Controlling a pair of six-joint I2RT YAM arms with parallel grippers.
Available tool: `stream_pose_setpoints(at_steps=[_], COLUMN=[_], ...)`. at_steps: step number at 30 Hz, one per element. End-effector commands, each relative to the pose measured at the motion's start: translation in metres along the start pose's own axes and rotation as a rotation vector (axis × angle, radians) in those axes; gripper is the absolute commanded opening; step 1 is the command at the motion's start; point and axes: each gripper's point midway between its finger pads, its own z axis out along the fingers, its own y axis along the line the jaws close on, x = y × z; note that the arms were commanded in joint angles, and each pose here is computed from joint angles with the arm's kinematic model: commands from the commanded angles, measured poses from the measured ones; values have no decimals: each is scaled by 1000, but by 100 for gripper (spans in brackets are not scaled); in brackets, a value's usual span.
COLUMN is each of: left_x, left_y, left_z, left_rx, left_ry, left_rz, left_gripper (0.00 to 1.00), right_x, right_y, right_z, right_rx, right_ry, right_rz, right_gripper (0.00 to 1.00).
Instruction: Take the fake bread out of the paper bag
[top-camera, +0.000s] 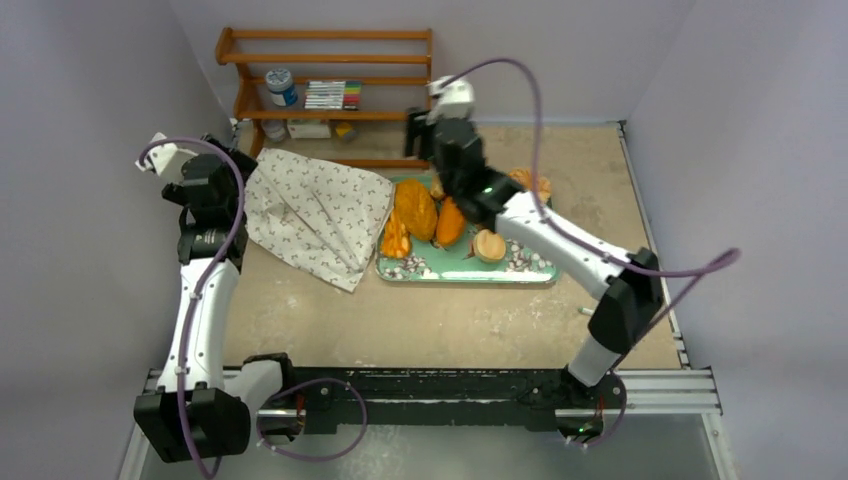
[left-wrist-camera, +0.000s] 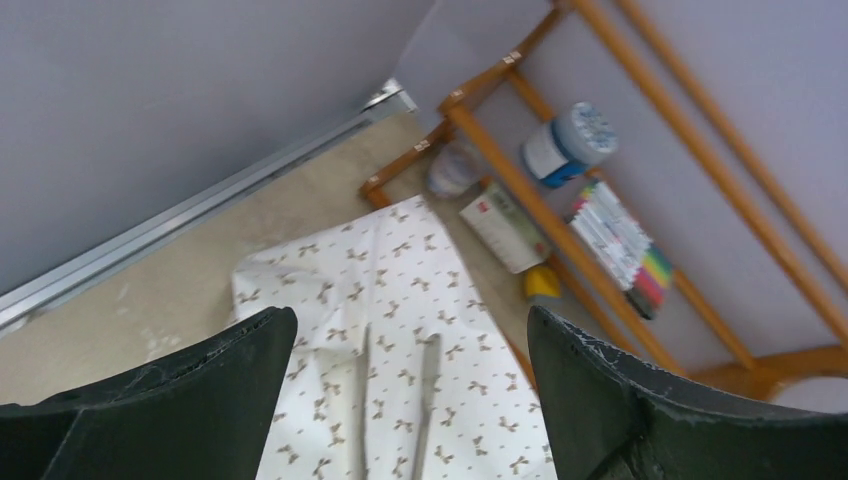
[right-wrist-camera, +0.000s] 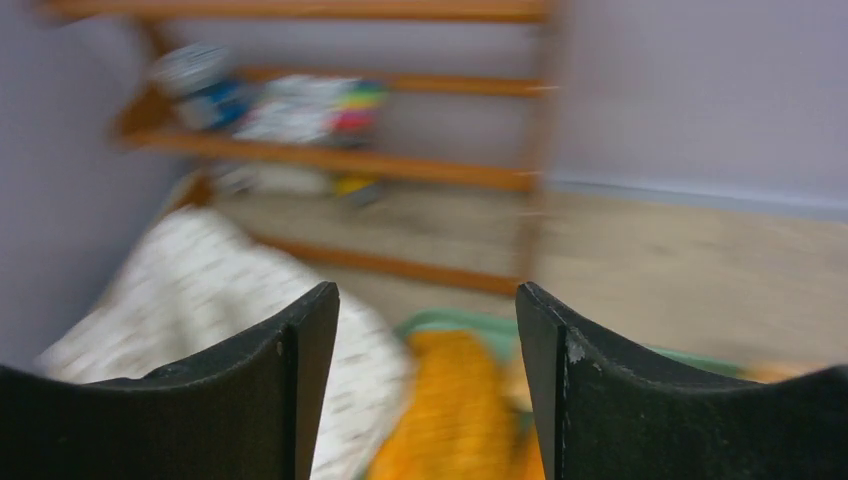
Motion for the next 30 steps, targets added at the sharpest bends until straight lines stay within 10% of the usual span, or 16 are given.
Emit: stream_pose_setpoints(at_steps=[1,9,30], left_x=[-38,-23,16], left_y=[-67,-58,-21], left_z=[-10,-21,-31], left_rx=[273,279,254], left_ry=[-97,-221,-254], left_rz=[-16,150,204], left_gripper=[86,86,88], right_x=[-19,-2,41], right_y=[-177,-324,-348], right_z=[-19,-107,-160], right_rx=[437,799,988], right_ry=[-13,-75,-59], right_rz=[2,108,197], right_gripper=[70,98,98])
